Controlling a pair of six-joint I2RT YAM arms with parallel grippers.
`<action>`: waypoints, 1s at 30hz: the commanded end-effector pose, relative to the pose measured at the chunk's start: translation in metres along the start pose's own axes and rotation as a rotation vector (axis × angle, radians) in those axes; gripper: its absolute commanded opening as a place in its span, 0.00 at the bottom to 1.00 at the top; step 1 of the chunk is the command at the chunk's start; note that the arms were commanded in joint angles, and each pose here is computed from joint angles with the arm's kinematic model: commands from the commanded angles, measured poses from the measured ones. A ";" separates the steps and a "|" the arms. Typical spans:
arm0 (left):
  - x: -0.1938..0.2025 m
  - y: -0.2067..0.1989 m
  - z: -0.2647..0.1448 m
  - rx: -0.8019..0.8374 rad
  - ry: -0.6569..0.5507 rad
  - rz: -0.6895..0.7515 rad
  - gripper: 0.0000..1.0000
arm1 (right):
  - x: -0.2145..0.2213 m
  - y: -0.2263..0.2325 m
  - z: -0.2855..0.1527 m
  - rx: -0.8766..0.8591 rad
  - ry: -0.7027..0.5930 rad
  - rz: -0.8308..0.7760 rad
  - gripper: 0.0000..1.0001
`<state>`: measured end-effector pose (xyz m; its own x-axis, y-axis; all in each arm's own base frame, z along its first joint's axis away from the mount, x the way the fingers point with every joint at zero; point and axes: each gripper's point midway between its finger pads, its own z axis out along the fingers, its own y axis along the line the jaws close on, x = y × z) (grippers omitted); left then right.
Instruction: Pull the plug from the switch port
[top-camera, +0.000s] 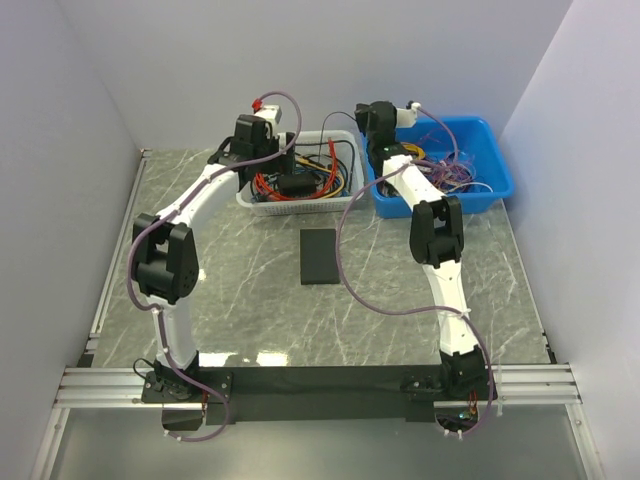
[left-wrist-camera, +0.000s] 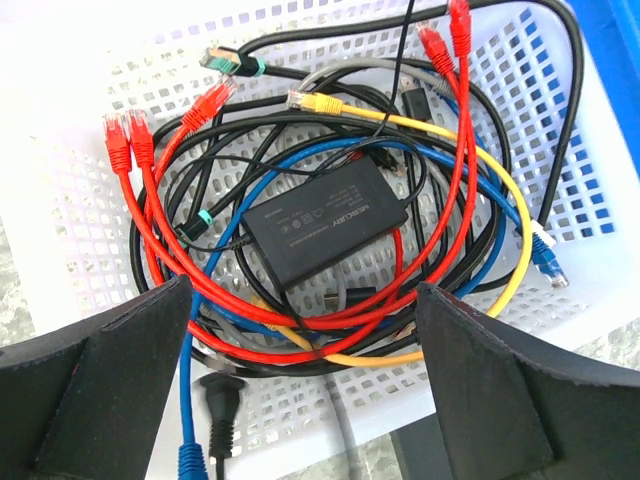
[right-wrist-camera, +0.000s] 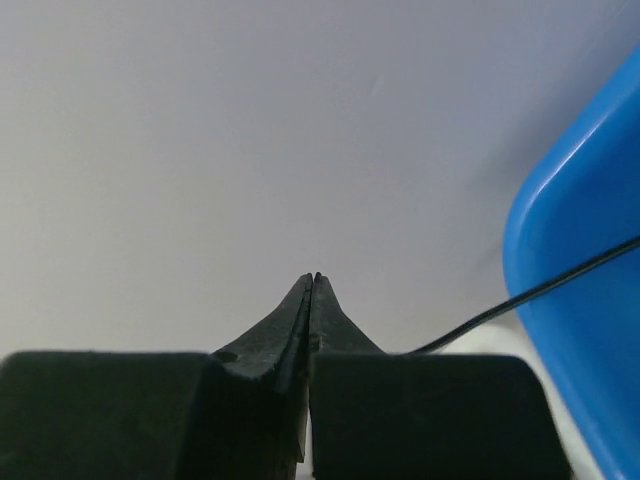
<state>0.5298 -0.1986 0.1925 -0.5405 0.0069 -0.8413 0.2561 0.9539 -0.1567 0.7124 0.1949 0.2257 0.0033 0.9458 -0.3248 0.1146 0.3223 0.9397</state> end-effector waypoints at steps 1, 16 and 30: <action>-0.030 -0.008 -0.023 0.027 -0.083 0.005 0.99 | -0.019 0.038 -0.012 -0.079 -0.032 -0.004 0.02; -0.020 -0.006 -0.036 0.037 -0.088 0.067 0.99 | -0.017 0.037 -0.049 -0.265 0.102 -0.834 0.54; -0.002 0.001 -0.046 0.037 -0.031 0.130 0.99 | -0.008 -0.005 -0.012 -0.112 0.010 -1.794 0.61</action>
<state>0.4982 -0.1873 0.1885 -0.5385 0.1049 -0.8361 0.3231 0.9421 -0.0899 0.6895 0.1947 0.2416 -0.0248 -0.3334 -0.9424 -0.1321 0.9356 -0.3275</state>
